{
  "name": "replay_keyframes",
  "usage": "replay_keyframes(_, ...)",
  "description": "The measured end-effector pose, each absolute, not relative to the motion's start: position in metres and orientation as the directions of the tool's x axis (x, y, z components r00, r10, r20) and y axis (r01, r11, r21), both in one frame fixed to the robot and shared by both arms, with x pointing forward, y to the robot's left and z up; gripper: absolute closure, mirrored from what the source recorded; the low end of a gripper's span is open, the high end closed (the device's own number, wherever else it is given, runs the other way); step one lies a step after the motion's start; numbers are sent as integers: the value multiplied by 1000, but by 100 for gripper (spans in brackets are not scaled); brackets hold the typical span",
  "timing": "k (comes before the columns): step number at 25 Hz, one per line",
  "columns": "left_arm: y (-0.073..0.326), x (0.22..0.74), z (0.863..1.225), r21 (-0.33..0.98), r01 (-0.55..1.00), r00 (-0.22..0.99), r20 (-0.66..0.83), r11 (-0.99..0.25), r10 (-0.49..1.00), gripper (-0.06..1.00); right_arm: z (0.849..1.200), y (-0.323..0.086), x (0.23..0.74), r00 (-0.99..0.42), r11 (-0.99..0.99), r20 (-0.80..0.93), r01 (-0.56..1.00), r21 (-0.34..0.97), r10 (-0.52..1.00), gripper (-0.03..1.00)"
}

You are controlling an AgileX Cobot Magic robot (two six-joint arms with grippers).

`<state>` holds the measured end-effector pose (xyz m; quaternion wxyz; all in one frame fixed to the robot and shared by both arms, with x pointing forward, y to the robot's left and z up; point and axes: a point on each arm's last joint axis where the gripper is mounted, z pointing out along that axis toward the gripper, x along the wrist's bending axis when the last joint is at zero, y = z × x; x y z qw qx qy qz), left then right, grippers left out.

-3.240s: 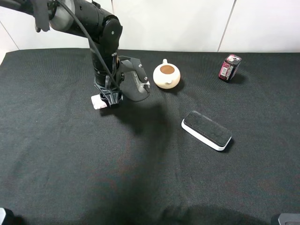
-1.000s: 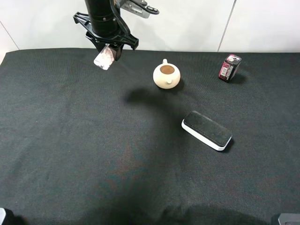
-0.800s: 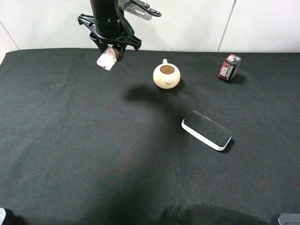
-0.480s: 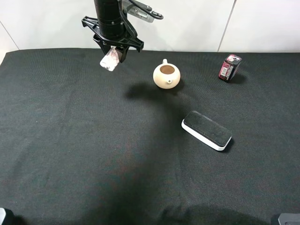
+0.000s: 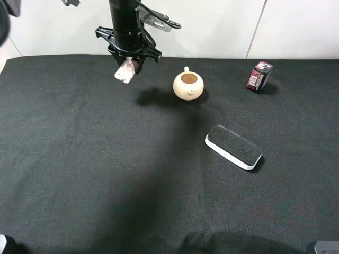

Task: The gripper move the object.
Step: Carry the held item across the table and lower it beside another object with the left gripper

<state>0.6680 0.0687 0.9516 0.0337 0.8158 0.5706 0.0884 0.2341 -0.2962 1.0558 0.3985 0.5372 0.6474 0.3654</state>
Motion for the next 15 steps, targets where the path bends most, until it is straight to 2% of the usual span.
replay_keyframes(6, 56, 673, 940, 165, 933, 321, 11, -319, 947, 42, 1056, -296, 234, -105, 156, -123, 404, 901, 987, 27)
replay_keyframes(15, 51, 679, 920, 158, 932, 333, -9, -327, 943, 42, 1056, -296, 234, -105, 156, -123, 404, 901, 987, 27)
